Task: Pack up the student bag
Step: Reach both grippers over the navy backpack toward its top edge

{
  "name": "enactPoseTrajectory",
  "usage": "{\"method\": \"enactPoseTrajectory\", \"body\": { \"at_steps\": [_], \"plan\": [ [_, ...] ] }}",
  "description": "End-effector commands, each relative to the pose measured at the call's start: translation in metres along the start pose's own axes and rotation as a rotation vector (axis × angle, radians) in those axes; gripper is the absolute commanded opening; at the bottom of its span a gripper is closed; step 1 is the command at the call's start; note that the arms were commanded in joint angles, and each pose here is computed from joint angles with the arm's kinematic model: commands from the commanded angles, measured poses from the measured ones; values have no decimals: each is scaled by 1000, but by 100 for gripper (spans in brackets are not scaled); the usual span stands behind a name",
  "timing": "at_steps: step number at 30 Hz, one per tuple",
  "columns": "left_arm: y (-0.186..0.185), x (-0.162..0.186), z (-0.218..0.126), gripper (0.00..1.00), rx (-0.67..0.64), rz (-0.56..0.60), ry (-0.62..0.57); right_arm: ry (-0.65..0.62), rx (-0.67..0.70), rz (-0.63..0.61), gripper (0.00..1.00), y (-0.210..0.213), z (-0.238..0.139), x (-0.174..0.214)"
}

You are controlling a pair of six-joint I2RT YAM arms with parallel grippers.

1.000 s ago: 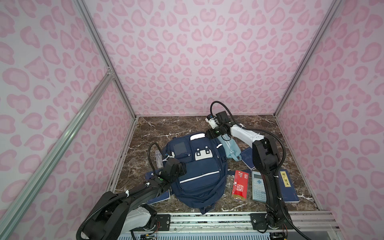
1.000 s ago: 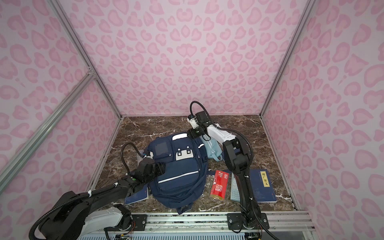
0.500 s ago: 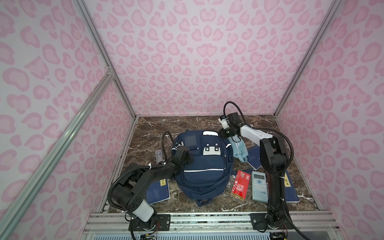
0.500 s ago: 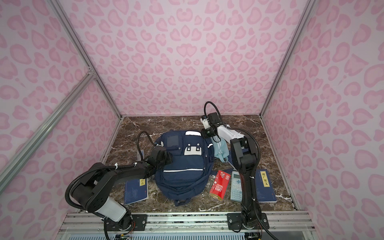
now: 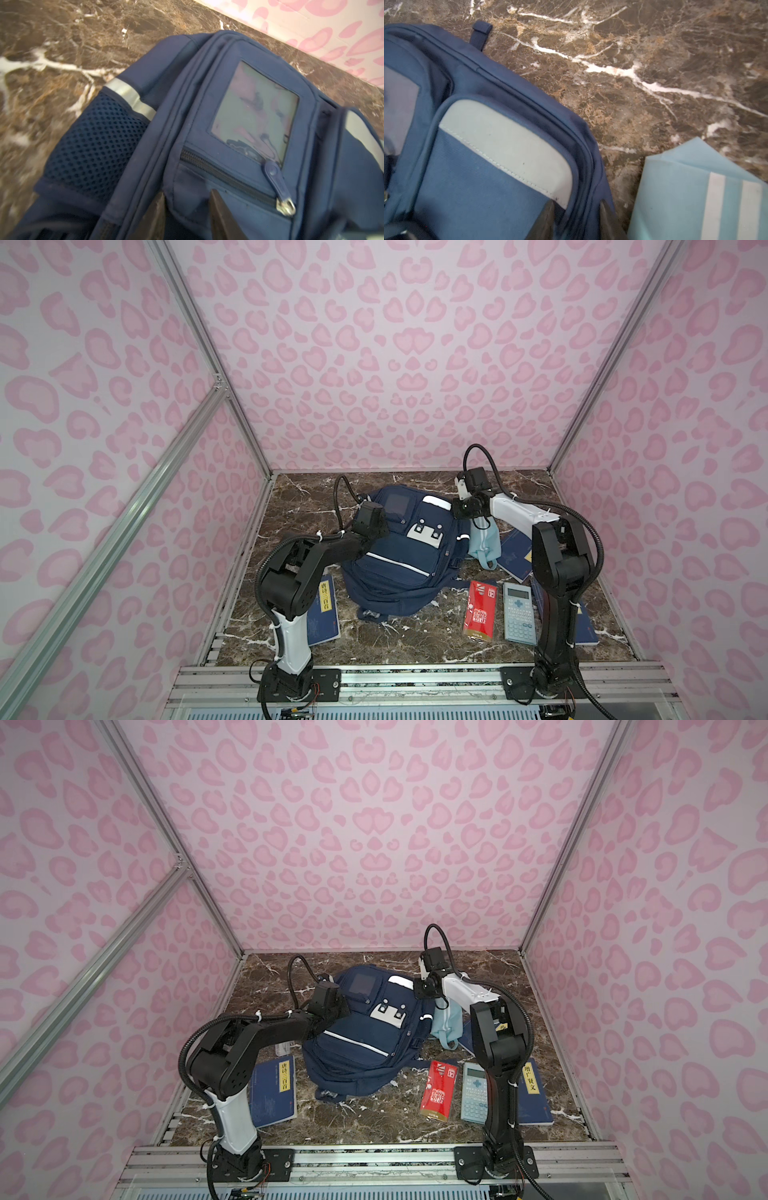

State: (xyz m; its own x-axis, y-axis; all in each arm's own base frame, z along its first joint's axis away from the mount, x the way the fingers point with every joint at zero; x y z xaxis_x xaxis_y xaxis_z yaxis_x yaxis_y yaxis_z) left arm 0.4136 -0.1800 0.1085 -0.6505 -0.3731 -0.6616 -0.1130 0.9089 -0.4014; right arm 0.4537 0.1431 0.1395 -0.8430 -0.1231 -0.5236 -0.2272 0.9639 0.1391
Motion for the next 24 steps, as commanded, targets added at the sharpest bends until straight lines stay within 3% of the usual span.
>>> {"method": "enactPoseTrajectory", "body": {
  "at_steps": [1, 5, 9, 12, 15, 17, 21, 24],
  "plan": [
    [-12, -12, 13, 38, 42, 24, 3, 38, -77, 36, 35, 9, -5, 11],
    [-24, -31, 25, 39, 47, 42, 9, 26, -99, 53, 35, 14, -17, 25],
    [-41, -58, 20, 44, 91, 45, -20, 13, -47, 53, 41, 8, -26, 28],
    [-49, -71, -2, 54, 126, 36, -50, 2, -53, 36, 46, 9, -35, 28],
    [-46, -78, -44, 68, 152, 24, -104, -29, -71, 10, 59, 14, -44, 29],
    [-45, -78, -72, 73, 187, 18, -106, -39, -91, 5, 65, 18, -47, 29],
    [-30, -46, -133, 70, 254, 1, -53, -40, -93, -7, 67, 24, -42, 28],
    [-14, 2, -164, 62, 303, -19, 45, -3, -49, -3, 62, 23, -30, 29]
  ]
}}
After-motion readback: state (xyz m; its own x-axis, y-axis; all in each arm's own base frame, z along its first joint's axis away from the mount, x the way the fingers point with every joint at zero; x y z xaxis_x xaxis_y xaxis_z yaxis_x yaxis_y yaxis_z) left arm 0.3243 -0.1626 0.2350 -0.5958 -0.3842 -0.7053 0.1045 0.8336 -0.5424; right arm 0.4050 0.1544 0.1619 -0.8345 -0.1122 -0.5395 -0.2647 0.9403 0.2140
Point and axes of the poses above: each gripper's point midway between its finger pads, its own z axis out along the fingers, its own y axis along the line the jaws close on, x = y × z, the point moved 8 cm from there along -z, back along the fingers, and after that the axes turned 4 degrees about -z, right-handed, at the moved point
